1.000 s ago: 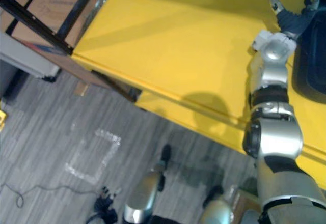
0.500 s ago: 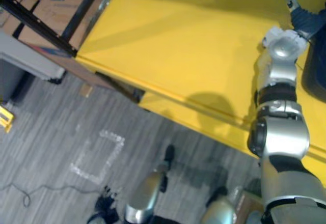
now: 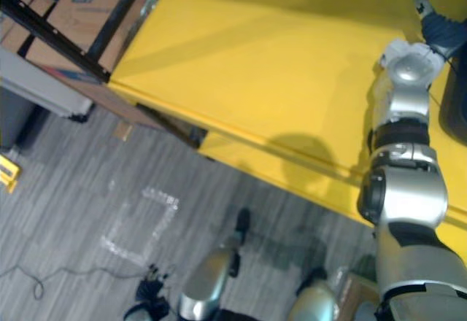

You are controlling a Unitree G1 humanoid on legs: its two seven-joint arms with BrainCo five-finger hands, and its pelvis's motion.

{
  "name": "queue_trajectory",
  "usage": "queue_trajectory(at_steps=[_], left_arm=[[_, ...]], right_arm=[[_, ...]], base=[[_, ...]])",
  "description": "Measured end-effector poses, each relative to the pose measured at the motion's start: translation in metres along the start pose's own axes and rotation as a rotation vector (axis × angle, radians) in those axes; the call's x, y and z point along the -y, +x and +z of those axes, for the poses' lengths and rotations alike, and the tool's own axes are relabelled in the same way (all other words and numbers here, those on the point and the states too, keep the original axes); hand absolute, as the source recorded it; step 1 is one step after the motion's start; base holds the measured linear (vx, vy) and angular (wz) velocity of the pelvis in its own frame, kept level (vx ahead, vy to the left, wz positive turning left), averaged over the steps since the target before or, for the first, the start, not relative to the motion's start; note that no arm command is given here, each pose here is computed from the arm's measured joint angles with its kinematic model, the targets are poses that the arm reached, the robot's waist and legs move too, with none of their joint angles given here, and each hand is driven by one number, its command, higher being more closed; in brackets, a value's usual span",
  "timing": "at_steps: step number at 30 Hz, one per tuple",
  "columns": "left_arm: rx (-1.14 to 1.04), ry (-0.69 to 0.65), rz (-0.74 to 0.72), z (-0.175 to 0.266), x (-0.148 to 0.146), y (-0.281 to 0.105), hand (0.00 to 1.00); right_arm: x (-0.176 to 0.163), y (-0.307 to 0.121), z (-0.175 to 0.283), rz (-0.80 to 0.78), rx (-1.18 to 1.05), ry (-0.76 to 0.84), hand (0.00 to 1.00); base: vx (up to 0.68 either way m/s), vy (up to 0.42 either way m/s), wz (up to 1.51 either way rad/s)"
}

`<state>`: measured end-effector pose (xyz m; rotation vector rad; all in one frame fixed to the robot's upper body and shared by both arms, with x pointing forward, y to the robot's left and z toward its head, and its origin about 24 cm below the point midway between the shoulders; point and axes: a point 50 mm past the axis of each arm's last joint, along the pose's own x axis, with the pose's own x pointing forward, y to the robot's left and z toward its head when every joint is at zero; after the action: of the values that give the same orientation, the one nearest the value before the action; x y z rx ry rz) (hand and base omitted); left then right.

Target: Walk over and take plastic housings, then place them on the shelf

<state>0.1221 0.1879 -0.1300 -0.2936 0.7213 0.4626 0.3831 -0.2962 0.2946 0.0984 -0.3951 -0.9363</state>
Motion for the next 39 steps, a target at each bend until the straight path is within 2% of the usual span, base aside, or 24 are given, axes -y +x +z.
queue_trajectory(at_steps=[6, 9, 14, 18, 19, 22, 25, 29, 33, 34, 36, 37, 39], left_arm=[[0.000, 0.001, -0.007, 0.000, 0.000, 0.000, 0.00], [-0.001, 0.003, -0.012, -0.001, 0.000, 0.000, 0.00], [0.016, 0.024, -0.021, 0.001, 0.001, 0.000, 0.00], [0.043, 0.053, -0.020, 0.003, 0.001, 0.000, 0.00], [0.053, 0.067, -0.016, 0.004, 0.001, 0.000, 0.00], [0.086, 0.071, 0.005, 0.009, -0.001, 0.001, 0.00], [0.095, 0.098, 0.049, 0.010, -0.008, 0.000, 0.00], [0.111, 0.110, 0.120, 0.010, -0.021, -0.002, 0.00], [0.127, 0.135, 0.176, 0.010, -0.035, -0.005, 0.00], [0.126, 0.131, 0.187, 0.009, -0.038, -0.006, 0.00], [0.129, 0.105, 0.240, 0.011, -0.050, -0.007, 0.00], [0.132, 0.097, 0.254, 0.012, -0.053, -0.007, 0.00], [0.140, 0.103, 0.302, 0.014, -0.063, -0.009, 0.00]], right_arm=[[0.003, 0.003, 0.002, 0.003, 0.009, 0.000, 0.00], [0.001, 0.003, 0.003, 0.071, 0.028, 0.006, 0.00], [-0.021, -0.013, -0.001, 0.360, 0.135, -0.033, 0.00], [-0.065, -0.061, 0.000, 0.690, 0.255, -0.012, 0.00], [-0.071, -0.070, 0.002, 0.728, 0.270, 0.002, 0.00], [-0.100, -0.118, 0.035, 0.904, 0.402, 0.146, 0.00], [-0.107, -0.149, 0.055, 0.966, 0.471, 0.278, 0.00], [-0.084, -0.156, 0.069, 0.924, 0.535, 0.415, 0.00], [-0.036, -0.136, 0.073, 0.741, 0.603, 0.502, 0.00], [-0.028, -0.133, 0.072, 0.718, 0.613, 0.496, 0.00], [0.014, -0.114, 0.057, 0.630, 0.636, 0.398, 0.00], [0.023, -0.110, 0.051, 0.615, 0.624, 0.362, 0.00], [0.056, -0.101, 0.016, 0.559, 0.521, 0.233, 0.00]], base=[[-0.01, -0.014, -0.04], [0.00, -0.004, -0.01], [0.00, -0.025, -0.05], [0.02, -0.026, -0.04], [0.00, 0.000, 0.00], [0.00, 0.000, 0.00], [0.02, -0.020, -0.05], [0.07, -0.024, -0.09], [0.03, -0.014, -0.15], [0.02, -0.014, -0.47], [0.01, -0.021, -0.47], [0.02, -0.023, -0.51], [0.01, -0.035, -0.64]])
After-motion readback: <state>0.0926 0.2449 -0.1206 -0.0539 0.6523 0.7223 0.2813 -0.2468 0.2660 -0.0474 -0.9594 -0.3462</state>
